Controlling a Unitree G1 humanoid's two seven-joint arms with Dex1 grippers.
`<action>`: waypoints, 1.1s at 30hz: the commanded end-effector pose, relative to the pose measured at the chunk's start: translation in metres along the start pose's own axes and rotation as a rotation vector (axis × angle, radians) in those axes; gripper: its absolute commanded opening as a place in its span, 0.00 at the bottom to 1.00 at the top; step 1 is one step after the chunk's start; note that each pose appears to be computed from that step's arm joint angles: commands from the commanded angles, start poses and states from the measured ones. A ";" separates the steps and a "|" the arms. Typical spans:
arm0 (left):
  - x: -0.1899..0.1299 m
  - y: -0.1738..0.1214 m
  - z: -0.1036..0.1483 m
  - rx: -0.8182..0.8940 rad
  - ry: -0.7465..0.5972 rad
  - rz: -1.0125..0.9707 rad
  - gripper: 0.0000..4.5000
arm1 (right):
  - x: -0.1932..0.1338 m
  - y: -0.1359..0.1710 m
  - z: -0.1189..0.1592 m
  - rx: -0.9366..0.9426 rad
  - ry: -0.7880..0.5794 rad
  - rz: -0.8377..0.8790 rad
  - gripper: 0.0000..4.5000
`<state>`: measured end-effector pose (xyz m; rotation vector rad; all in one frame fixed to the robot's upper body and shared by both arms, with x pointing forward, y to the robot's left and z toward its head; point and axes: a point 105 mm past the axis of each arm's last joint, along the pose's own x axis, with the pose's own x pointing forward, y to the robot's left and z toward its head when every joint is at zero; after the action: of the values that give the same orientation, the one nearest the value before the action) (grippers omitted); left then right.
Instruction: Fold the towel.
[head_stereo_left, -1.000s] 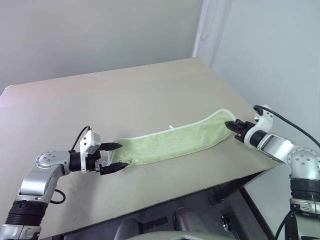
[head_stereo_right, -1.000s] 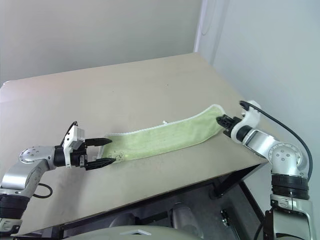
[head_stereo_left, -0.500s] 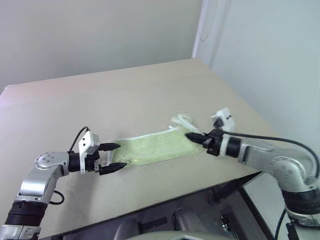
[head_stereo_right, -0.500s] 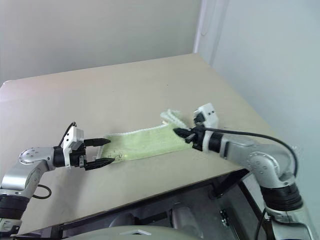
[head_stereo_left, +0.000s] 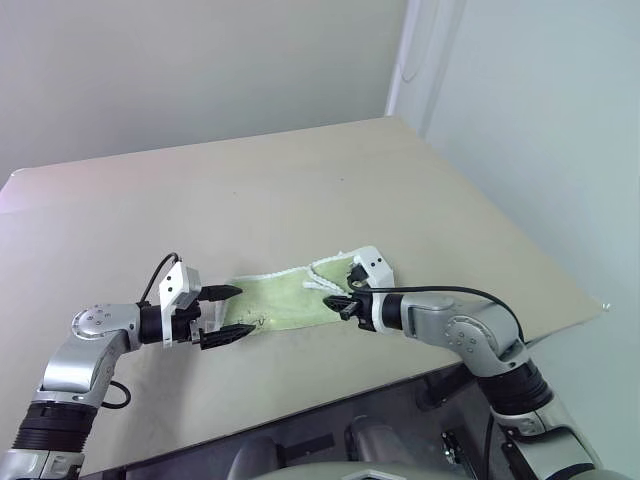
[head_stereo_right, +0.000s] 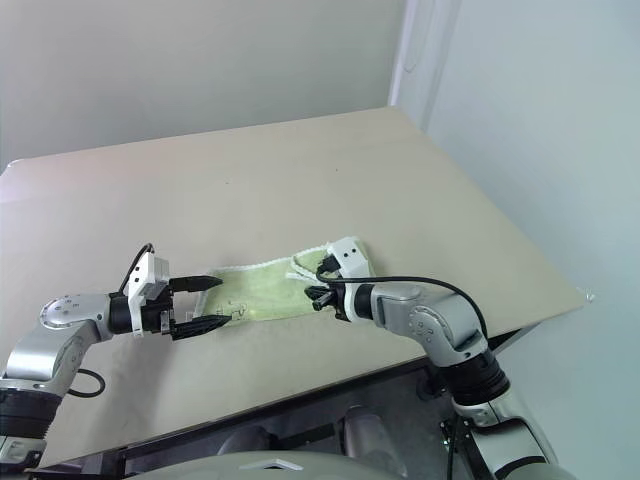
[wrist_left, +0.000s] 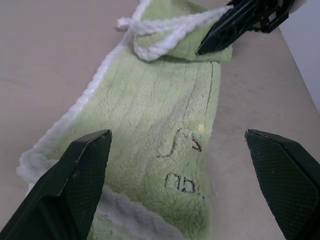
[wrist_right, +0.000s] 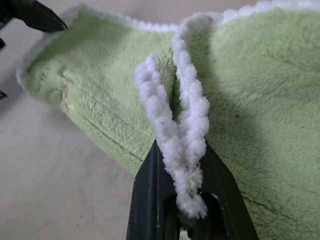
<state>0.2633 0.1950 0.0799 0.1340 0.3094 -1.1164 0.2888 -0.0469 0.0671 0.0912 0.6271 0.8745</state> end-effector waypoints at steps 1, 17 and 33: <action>-0.002 -0.001 0.009 0.033 -0.015 0.008 1.00 | 0.000 0.006 0.016 -0.012 -0.057 0.020 0.06; -0.005 0.003 0.009 0.032 -0.015 0.032 1.00 | -0.044 0.025 0.075 -0.015 -0.337 0.231 0.89; -0.022 0.012 0.024 -0.008 -0.051 0.126 1.00 | 0.032 -0.042 0.007 -0.223 -0.107 -0.138 0.89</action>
<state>0.2666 0.2103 0.0911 0.0956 0.3072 -1.0082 0.3356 -0.0523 0.0467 -0.0601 0.4401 0.7921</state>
